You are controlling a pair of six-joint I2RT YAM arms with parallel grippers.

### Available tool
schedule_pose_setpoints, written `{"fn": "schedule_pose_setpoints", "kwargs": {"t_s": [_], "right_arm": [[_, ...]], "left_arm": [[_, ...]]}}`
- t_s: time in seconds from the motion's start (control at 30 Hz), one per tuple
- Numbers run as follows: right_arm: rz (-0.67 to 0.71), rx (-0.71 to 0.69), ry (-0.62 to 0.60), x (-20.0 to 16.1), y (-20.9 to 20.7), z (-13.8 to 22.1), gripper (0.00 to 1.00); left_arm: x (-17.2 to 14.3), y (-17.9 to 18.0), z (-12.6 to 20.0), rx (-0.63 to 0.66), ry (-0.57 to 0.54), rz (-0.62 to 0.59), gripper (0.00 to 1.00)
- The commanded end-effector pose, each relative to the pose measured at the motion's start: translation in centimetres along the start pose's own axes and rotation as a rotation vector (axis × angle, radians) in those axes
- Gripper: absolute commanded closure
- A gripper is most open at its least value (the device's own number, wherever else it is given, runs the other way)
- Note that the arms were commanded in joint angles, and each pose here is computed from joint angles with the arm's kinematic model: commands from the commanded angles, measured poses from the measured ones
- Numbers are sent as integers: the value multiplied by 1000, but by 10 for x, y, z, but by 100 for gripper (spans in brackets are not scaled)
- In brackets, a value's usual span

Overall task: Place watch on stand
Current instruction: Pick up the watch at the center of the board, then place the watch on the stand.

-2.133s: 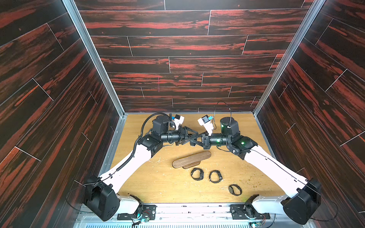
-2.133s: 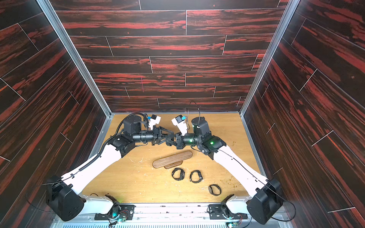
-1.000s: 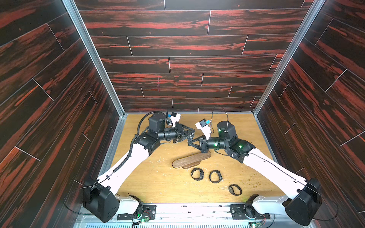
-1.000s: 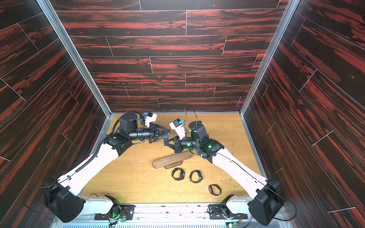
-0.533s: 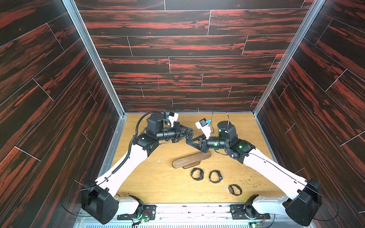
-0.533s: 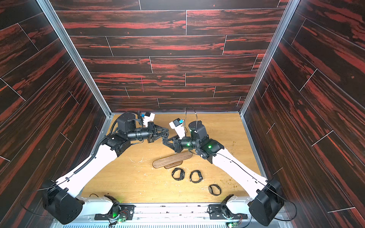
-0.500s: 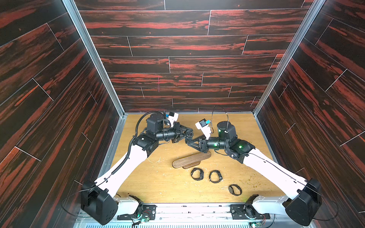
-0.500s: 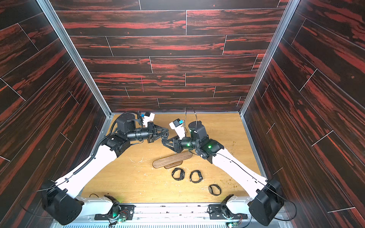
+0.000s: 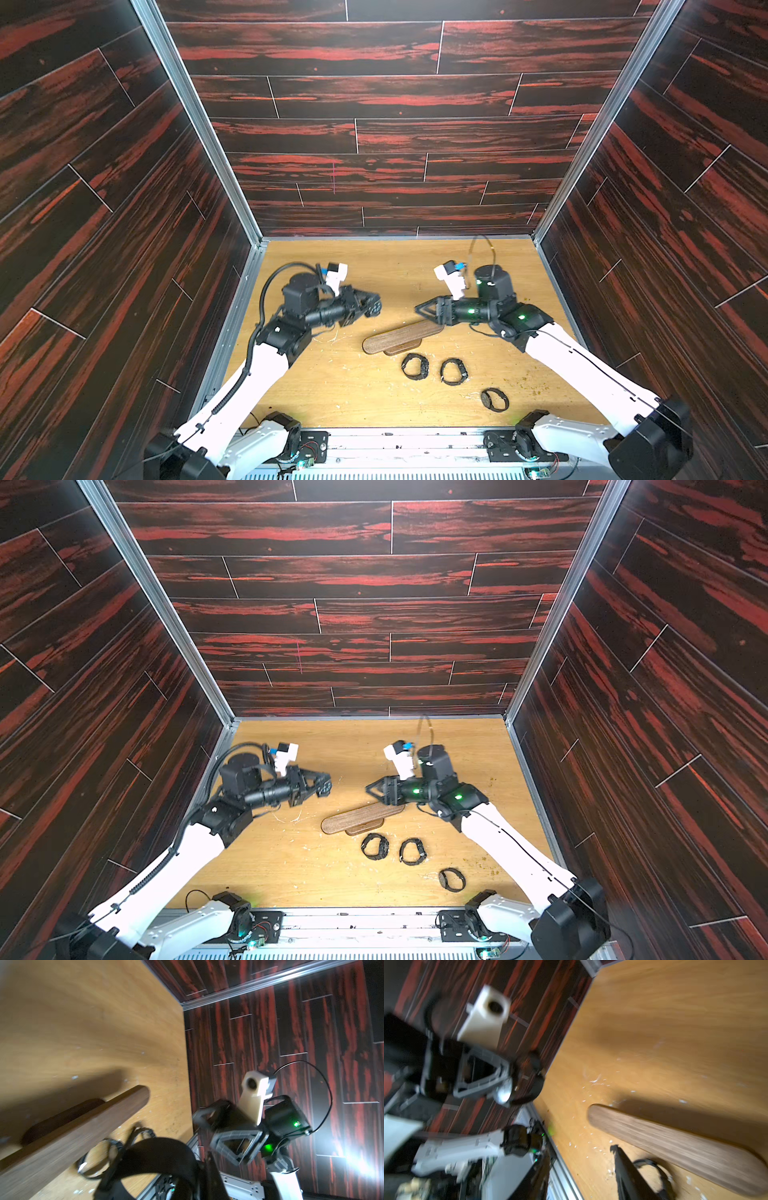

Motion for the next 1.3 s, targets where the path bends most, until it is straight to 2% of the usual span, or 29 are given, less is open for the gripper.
{"fn": "schedule_pose_setpoints", "kwargs": {"t_s": [0.0,0.13,0.3,0.63,0.97,1.27], "right_arm": [[-137,-161,25,-11,-31,7,49],[-168,-341,75,-12,-53,6,49],[-239,-416,125,-16,-77,-4,47],[-302,-413,171,-26,-99,-21,46],[-341,-378,190,-38,-103,-28,46],[-354,-375,199,-42,-103,-32,46]], "left_arm": [[-1,14,8,-7,-40,-27,100],[0,37,11,-6,-60,6,100],[1,64,7,18,-45,42,100],[-4,107,-2,48,0,147,100],[-10,140,-6,113,14,184,100],[-2,150,-16,114,24,198,100]]}}
Point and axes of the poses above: each gripper's point midway between its finger pads, its own z axis back along the fingers, its own y axis along the line the jaws close on, x = y × z, the point moved 8 cm from there along z, back along the fingers, and after that the axes turned 11 degrees about z, right-handed, at the moved point
